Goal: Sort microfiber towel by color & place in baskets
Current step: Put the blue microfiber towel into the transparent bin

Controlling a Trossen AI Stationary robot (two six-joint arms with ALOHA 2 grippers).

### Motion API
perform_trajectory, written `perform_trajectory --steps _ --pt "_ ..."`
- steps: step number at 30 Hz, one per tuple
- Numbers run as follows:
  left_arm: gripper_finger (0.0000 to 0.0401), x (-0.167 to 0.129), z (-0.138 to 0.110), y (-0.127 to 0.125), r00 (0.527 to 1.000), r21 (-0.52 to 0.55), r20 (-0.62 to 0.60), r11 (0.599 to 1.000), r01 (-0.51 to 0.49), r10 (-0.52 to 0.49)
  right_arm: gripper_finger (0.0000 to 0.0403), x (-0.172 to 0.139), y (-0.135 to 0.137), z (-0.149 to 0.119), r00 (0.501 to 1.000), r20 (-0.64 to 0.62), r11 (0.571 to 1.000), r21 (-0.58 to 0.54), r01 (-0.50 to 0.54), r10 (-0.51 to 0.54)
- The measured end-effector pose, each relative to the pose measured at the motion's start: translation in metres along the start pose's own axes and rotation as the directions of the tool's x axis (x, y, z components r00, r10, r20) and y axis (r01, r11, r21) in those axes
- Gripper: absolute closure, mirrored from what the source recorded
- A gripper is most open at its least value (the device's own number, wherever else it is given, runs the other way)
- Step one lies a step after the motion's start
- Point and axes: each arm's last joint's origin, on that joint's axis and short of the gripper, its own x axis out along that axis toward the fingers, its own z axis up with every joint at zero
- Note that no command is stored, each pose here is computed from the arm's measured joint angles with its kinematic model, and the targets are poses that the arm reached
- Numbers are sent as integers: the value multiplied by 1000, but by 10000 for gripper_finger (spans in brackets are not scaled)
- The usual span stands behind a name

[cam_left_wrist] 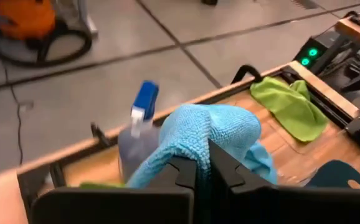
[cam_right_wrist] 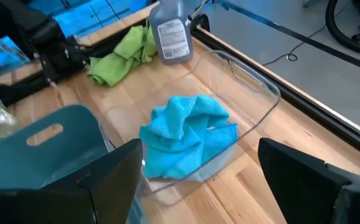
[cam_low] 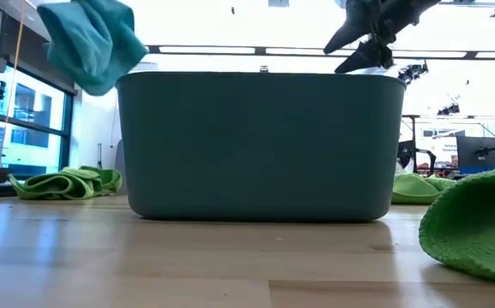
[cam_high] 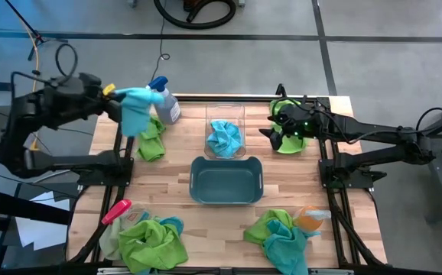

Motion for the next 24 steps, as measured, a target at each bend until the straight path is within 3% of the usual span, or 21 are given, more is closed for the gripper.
perform_trajectory --steps 4,7,11,14,20,24 --pt "401 2 6 -5 1000 39 1 999 23 -23 87 -2 1 3 999 34 1000 7 -12 12" --pt "401 20 9 -19 989 71 -39 986 149 -146 87 -6 2 7 997 70 999 34 -38 36" --pt "401 61 15 -55 941 147 -82 929 339 -330 87 -18 2 12 988 129 993 64 -98 89" --pt "401 93 17 -88 910 225 -86 882 415 -406 87 -30 1 15 980 171 991 68 -115 102" --pt "401 151 18 -144 873 393 -49 794 463 -485 87 -57 -3 21 951 286 986 85 -143 113" --pt "401 183 16 -168 860 451 -114 745 490 -497 87 -71 -4 26 923 363 983 80 -166 126"
